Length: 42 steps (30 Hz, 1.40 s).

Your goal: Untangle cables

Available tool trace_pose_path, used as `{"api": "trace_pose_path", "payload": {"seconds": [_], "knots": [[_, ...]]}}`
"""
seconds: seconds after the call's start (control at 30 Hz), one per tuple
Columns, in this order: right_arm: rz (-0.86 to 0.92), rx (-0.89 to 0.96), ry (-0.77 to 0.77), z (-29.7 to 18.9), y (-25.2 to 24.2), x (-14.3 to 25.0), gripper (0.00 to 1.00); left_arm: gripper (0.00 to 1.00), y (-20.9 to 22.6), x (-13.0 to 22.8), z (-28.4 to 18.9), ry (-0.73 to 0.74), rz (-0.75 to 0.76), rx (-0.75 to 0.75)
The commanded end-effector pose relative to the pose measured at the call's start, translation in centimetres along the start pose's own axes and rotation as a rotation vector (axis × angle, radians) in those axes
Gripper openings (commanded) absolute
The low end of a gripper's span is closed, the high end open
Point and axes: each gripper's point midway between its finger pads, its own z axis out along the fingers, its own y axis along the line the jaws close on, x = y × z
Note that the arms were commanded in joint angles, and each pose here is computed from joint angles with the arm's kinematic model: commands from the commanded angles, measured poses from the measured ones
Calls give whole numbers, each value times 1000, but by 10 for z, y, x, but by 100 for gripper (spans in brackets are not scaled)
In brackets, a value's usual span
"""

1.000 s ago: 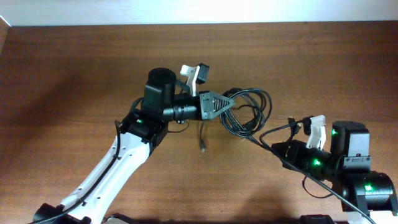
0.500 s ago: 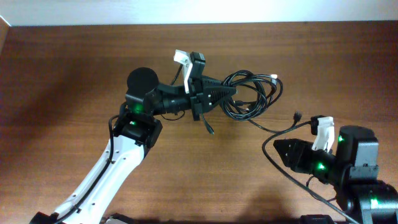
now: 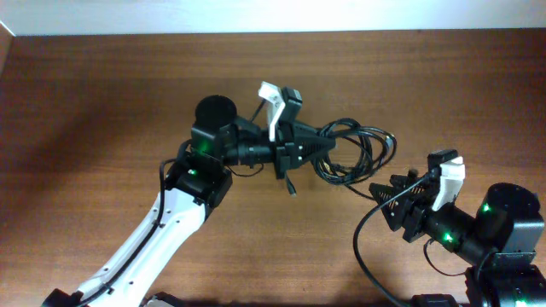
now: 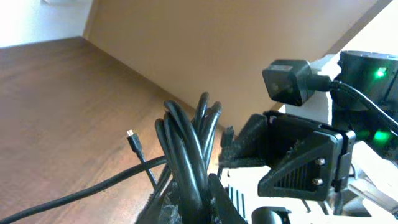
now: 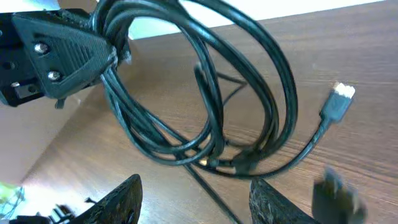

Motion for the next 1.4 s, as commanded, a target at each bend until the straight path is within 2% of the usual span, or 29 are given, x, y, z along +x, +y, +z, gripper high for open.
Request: {"api": "trace_pose_path", "payload": {"seconds": [0.0,0.27,0.37,0.67,0.7,0.77,1.03,1.2,1.37], "knots": [[-40,97,-27,-2,-16,-4,54,0,-24,-10,-3,1,62,72],[-41,109,-30,-2,-18,-5,53,0,-43,-1,15,25,36,112],[-40,110,-29,-2,-19,-5,34,0,-43,-3,16,15,46,107],[-27,86,-6,3,-18,-2,23,0,-56,-12,22,-21,110,137],[-27,86,-6,3,-17,-2,13,0,-56,-12,22,-21,110,136],[-27,83,-5,3,-17,-2,4,0,-56,-12,22,-21,110,136],[16,96,55,2,-20,14,4,0,-40,-17,23,-55,93,50],[42,108,84,1,-22,22,4,0,-5,-13,21,-71,-58,-131],[42,108,85,1,-22,22,4,0,6,-16,19,-101,-97,-193]]}}
